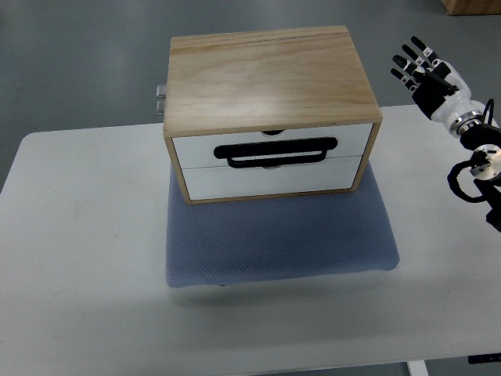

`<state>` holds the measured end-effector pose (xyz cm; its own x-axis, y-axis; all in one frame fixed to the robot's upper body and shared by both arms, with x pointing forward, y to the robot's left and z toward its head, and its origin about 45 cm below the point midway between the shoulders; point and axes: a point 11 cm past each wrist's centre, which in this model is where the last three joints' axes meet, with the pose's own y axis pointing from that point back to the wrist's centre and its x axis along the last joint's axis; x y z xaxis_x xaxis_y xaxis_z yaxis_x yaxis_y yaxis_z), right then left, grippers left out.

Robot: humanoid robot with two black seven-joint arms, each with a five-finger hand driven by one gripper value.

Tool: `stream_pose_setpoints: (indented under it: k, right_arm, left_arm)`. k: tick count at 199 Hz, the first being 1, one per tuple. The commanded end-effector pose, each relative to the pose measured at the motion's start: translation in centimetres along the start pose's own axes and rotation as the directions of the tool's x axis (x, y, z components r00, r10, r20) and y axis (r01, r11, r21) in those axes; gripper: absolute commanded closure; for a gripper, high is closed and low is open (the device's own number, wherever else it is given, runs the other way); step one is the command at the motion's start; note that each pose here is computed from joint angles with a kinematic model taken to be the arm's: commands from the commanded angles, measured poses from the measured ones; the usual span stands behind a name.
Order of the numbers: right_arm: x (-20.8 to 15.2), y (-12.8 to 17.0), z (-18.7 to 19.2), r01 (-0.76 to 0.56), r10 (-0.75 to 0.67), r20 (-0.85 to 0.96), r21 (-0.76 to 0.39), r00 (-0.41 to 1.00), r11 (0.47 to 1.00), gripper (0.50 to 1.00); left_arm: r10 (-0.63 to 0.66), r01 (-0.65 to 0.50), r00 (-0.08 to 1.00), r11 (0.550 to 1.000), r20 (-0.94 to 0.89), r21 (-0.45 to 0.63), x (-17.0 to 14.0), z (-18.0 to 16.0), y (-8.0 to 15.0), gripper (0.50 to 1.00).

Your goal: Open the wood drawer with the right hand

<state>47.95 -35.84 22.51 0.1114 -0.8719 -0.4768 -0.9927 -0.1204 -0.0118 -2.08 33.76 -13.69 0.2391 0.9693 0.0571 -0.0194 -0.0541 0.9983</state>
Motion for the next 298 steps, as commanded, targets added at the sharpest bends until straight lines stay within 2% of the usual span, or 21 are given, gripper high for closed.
stream_pose_setpoints:
  k: [1,76,98,127,218,268,298]
  right_arm:
    - [0.0,0.0,-0.1,0.001,-0.001,-0.001,0.002,1.000,1.000,0.554]
    - [0.8,0.0,-2.5,-0.003,0.004,-0.039,0.029,0.999,1.000,0.556]
    - [0.2,-0.7,-5.2,0.030,-0.026,-0.076,0.059,0.997,0.998,0.556]
    - [0.0,-0.7,-6.9,0.080,-0.073,-0.096,0.071,0.993,0.994,0.556]
    - [-1.8,-1.1,-10.0,0.150,-0.135,-0.163,0.082,0.977,0.985,0.556]
    - [-5.7,-1.3,-12.7,0.288,-0.272,-0.324,0.000,0.906,0.958,0.556]
    - [-10.0,-1.2,-13.9,0.439,-0.446,-0.404,-0.116,0.799,0.891,0.556]
  left_arm:
    - [0.000,0.000,1.000,1.000,0.000,0.000,0.0,0.0,0.0,0.500]
    - [0.000,0.000,1.000,1.000,0.000,0.000,0.0,0.0,0.0,0.500]
    - [0.000,0.000,1.000,1.000,0.000,0.000,0.0,0.0,0.0,0.500]
    - [0.000,0.000,1.000,1.000,0.000,0.000,0.0,0.0,0.0,0.500]
    - [0.000,0.000,1.000,1.000,0.000,0.000,0.0,0.0,0.0,0.500]
    - [0.000,0.000,1.000,1.000,0.000,0.000,0.0,0.0,0.0,0.500]
    - [0.000,0.000,1.000,1.000,0.000,0.000,0.0,0.0,0.0,0.500]
